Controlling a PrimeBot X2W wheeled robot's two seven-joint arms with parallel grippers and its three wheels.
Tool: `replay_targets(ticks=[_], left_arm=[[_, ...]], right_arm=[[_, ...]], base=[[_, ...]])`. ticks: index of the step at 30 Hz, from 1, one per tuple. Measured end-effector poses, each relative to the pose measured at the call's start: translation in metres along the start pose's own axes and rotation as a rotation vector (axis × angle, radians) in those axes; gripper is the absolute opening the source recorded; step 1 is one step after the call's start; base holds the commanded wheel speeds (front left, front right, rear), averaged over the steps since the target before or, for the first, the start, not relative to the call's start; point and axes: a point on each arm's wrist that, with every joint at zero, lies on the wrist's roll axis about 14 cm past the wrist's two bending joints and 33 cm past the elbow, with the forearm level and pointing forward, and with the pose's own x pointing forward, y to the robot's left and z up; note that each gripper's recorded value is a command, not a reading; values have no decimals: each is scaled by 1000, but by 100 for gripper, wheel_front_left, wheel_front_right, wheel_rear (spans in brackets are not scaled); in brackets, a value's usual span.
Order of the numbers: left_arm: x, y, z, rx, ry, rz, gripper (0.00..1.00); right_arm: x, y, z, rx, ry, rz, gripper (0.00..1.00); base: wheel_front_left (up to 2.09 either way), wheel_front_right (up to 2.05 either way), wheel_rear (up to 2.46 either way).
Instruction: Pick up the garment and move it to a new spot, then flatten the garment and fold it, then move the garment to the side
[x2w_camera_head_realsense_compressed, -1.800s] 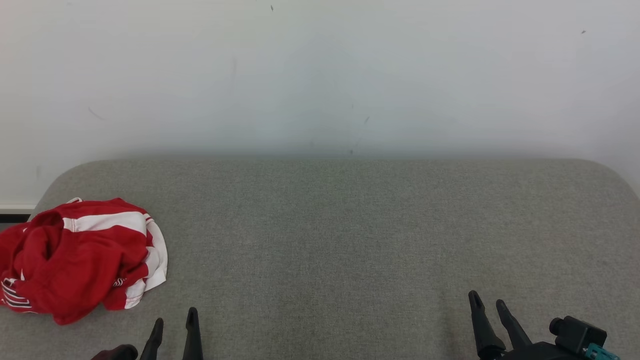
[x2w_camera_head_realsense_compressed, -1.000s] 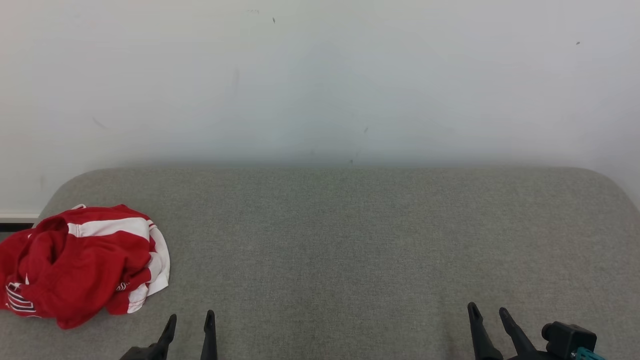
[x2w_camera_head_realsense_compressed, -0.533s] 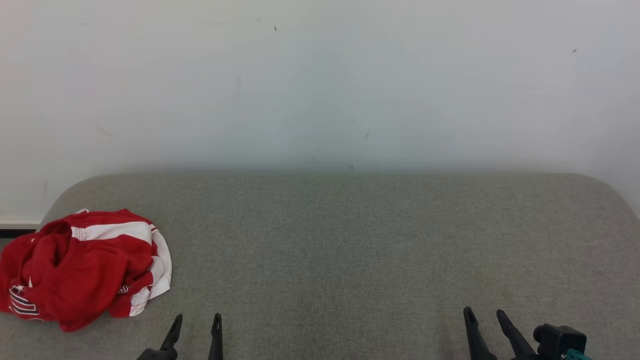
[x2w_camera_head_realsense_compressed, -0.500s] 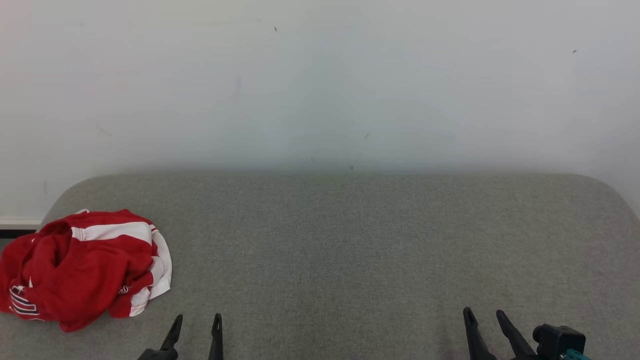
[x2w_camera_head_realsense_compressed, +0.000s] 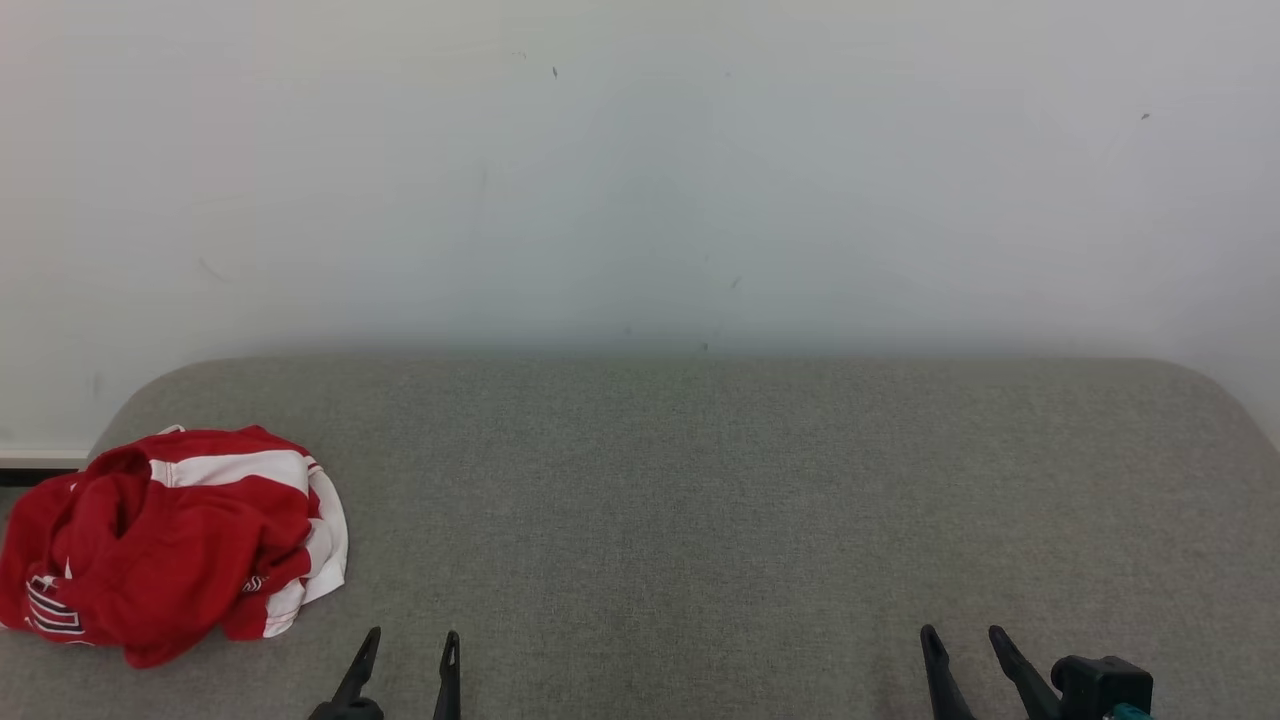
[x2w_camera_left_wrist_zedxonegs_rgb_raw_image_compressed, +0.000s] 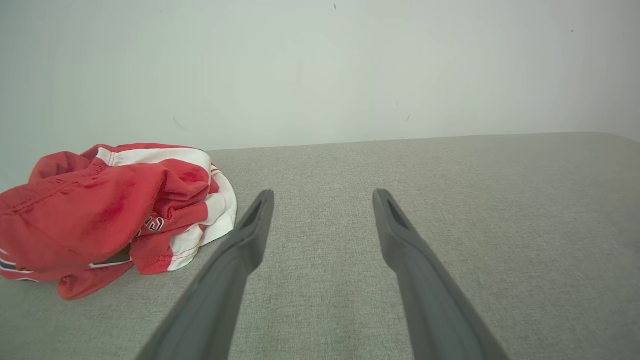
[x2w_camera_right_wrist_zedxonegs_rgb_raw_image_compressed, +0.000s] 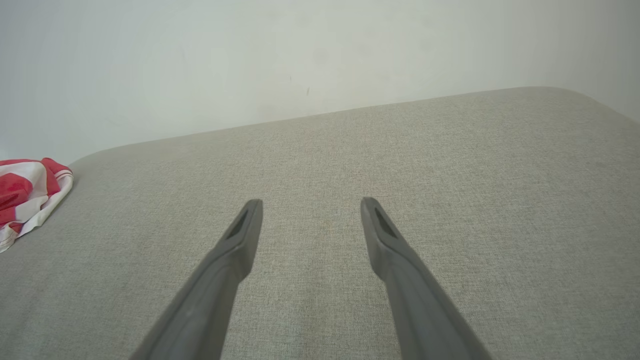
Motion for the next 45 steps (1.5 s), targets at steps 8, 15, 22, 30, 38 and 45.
replay_targets(ticks=[8, 15, 22, 30, 38, 45], left_arm=[[-1, 1, 0, 8, 0, 2, 100], [-2, 1, -1, 1, 2, 3, 100], [-10, 13, -1, -44, 1, 49, 100], [-34, 58, 0, -94, 0, 205, 100], [-81, 113, 0, -82, 1, 390, 100], [-120, 146, 1, -98, -18, 550, 100]], right_arm=[[-1, 0, -2, -5, 7, 1, 100], [0, 2, -3, -6, 9, 7, 100], [3, 15, -7, -12, 24, 47, 100], [13, 52, -14, -7, 52, 163, 100], [28, 101, -21, -17, 82, 309, 100], [48, 159, -19, -48, 90, 468, 100]], base=[[0, 0, 0], [0, 0, 0], [0, 0, 0], [0, 0, 0], [0, 0, 0], [0, 0, 0]])
